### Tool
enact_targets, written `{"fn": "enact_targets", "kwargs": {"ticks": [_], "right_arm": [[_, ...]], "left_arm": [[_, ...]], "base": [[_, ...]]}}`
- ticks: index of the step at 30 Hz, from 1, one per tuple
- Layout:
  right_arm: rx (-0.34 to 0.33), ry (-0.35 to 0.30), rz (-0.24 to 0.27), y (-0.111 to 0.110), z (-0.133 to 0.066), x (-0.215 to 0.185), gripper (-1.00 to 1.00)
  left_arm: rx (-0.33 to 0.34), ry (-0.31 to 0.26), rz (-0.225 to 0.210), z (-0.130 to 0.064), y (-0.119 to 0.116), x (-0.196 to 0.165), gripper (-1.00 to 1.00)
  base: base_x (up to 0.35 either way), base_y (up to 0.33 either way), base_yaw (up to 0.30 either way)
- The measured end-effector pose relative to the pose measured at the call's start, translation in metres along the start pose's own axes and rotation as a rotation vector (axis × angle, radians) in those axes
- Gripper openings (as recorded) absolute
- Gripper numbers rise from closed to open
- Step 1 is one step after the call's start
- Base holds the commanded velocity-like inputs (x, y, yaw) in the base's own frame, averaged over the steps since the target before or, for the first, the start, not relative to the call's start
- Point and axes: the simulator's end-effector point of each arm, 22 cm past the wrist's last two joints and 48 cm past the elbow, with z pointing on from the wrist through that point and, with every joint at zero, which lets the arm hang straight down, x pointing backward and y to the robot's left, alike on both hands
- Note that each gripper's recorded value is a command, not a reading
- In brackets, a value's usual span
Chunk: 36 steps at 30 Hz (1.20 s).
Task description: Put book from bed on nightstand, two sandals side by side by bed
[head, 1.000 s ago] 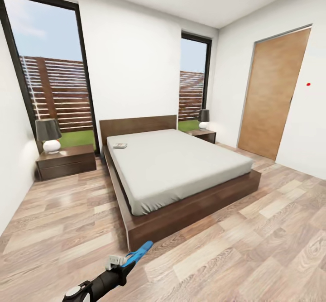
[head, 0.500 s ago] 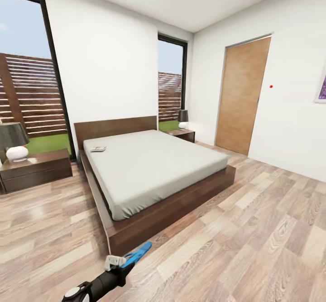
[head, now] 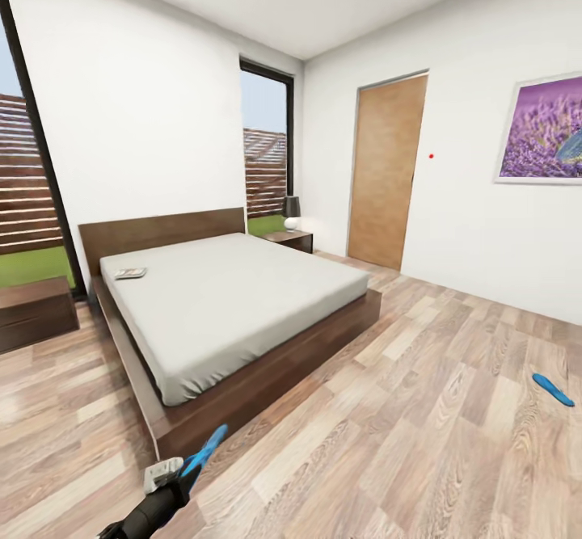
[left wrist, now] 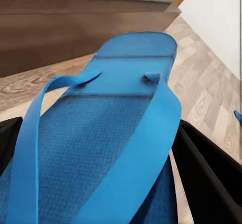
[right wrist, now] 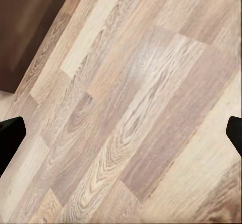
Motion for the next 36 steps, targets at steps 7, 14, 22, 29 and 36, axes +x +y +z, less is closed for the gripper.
{"fn": "enact_targets", "kwargs": {"ticks": [7, 14, 22, 29, 36], "right_arm": [[0.001, 0.0, 0.0, -0.0002, 0.0, 0.0, 1.0], [-0.001, 0.0, 0.0, 0.0003, 0.0, 0.0, 1.0], [-0.002, 0.0, 0.0, 0.0004, 0.0, 0.0, 1.0], [-0.001, 0.0, 0.0, 0.0002, 0.0, 0.0, 1.0], [-0.002, 0.0, 0.0, 0.0005, 0.0, 0.0, 1.0]], "left_arm": [[-0.006, -0.002, 0.002, -0.0008, 0.0026, -0.0021, -1.0], [-0.007, -0.002, 0.004, -0.0012, 0.0037, -0.0027, -1.0], [-0.007, -0.003, 0.005, -0.0013, 0.0038, -0.0028, -1.0], [-0.008, -0.002, 0.003, -0.0007, 0.0028, -0.0014, -1.0], [-0.008, 0.0, 0.001, -0.0004, 0.0022, 0.0001, -1.0]], "base": [[0.0, 0.0, -0.3], [0.0, 0.0, -0.3], [0.0, 0.0, -0.3], [0.0, 0.0, -0.3], [0.0, 0.0, -0.3]]}}
